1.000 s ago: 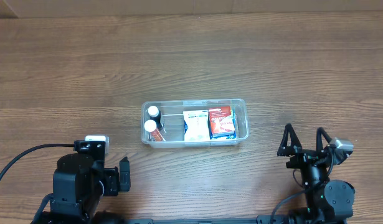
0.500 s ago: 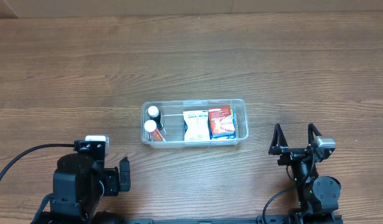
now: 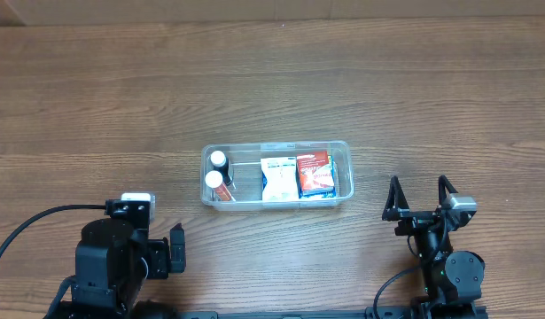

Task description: Pack container

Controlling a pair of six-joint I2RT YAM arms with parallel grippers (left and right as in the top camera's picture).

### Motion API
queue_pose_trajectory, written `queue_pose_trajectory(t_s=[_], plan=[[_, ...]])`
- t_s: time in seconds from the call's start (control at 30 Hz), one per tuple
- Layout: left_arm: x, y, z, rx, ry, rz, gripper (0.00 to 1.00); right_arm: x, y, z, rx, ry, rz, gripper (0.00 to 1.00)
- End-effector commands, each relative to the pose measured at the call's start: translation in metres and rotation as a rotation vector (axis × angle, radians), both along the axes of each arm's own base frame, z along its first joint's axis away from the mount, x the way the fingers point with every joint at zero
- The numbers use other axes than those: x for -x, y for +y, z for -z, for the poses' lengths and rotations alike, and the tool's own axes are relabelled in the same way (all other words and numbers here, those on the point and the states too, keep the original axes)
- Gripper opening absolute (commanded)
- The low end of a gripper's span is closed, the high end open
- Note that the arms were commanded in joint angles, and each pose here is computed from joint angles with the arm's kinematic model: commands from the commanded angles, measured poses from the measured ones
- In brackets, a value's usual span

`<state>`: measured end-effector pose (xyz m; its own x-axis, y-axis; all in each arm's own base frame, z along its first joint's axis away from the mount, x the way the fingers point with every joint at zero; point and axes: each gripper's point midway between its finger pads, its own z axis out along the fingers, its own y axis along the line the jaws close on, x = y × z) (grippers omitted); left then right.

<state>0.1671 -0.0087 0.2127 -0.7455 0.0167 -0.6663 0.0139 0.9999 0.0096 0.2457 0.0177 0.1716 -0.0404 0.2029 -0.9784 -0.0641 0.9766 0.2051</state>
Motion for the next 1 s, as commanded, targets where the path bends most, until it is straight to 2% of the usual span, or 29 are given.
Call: queue_pose_trajectory(t_s=[0.0,0.27,0.43,0.53,0.57,0.67,0.83,0.9,0.97], plan=[[0.000,0.001,0.002,-0.002,0.005,-0.009,1.00,0.000,0.002,0.002,0.007,-0.005,-0.010,1.00],[0.000,0.001,0.001,-0.001,-0.003,-0.009,1.00,0.000,0.002,0.002,0.007,-0.005,-0.010,1.00],[0.007,0.002,-0.001,0.011,-0.076,-0.010,1.00,0.000,0.002,0.002,0.006,-0.005,-0.010,1.00],[0.003,0.002,0.020,0.028,-0.175,-0.010,1.00,0.000,0.002,0.002,0.007,-0.005,-0.010,1.00],[-0.006,0.000,0.041,0.039,-0.239,-0.010,1.00,0.000,0.002,0.002,0.007,-0.005,-0.010,1.00],[-0.028,-0.003,0.060,0.048,-0.362,-0.004,1.00,0.000,0.002,0.002,0.007,-0.005,-0.010,1.00],[-0.075,-0.005,0.049,-0.029,-0.721,0.046,1.00,0.000,0.002,0.002,0.007,-0.005,-0.010,1.00],[-0.080,-0.010,0.053,-0.043,-0.777,0.079,1.00,0.000,0.002,0.002,0.006,-0.005,-0.010,1.00],[-0.079,-0.012,0.063,-0.041,-0.740,0.098,1.00,0.000,0.002,0.002,0.007,-0.005,-0.010,1.00]])
